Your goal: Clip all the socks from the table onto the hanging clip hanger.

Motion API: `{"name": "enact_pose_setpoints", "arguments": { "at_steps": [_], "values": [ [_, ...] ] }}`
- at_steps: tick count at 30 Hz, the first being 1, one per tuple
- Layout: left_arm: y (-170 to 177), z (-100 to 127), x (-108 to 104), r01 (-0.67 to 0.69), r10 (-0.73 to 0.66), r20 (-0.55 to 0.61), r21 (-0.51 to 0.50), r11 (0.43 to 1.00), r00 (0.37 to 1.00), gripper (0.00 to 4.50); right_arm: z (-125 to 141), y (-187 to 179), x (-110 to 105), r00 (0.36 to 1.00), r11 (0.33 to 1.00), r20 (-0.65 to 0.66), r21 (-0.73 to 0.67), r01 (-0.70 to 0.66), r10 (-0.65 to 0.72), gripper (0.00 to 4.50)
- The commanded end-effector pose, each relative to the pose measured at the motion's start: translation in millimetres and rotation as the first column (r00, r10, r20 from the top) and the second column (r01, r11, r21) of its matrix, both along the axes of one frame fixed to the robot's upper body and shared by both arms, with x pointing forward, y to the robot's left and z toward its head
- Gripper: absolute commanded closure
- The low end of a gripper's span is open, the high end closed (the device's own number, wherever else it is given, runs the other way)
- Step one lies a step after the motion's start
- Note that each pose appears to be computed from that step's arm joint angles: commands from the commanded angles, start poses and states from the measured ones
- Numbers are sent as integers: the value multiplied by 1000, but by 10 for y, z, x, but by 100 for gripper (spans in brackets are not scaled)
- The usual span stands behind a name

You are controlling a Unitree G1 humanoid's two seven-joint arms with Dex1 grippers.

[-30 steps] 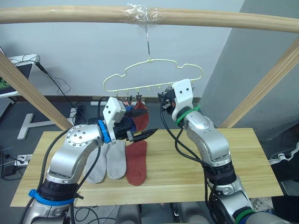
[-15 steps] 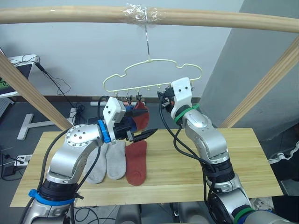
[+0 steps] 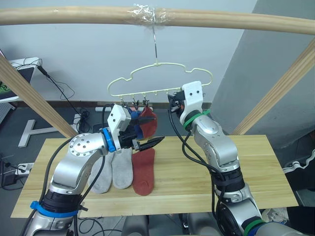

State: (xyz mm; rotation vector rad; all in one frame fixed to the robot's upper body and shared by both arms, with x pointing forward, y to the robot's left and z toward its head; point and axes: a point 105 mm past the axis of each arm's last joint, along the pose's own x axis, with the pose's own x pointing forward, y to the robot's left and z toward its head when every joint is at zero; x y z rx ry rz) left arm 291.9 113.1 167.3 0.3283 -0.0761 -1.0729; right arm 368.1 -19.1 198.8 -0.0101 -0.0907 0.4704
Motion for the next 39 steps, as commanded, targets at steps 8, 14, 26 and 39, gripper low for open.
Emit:
{"name": "enact_pose_setpoints", "arguments": {
  "at_steps": [8, 14, 26, 39],
  "values": [
    [90, -338, 101, -111, 116, -50, 81, 990, 992, 44, 174, 23, -18, 999, 999, 53, 43, -14, 12, 450],
    [153, -841, 162, -181, 207, -113, 205, 962, 972, 2, 192, 41, -27, 998, 999, 57, 44, -19, 17, 450],
    [268, -1616, 472, -321, 428, -310, 341, 884, 849, 2, 195, 72, -52, 998, 999, 54, 41, -28, 25, 450],
    [292, -1854, 339, -267, 426, -407, 392, 880, 808, 212, 202, 88, -65, 998, 999, 56, 43, -30, 27, 450]
  ]
}}
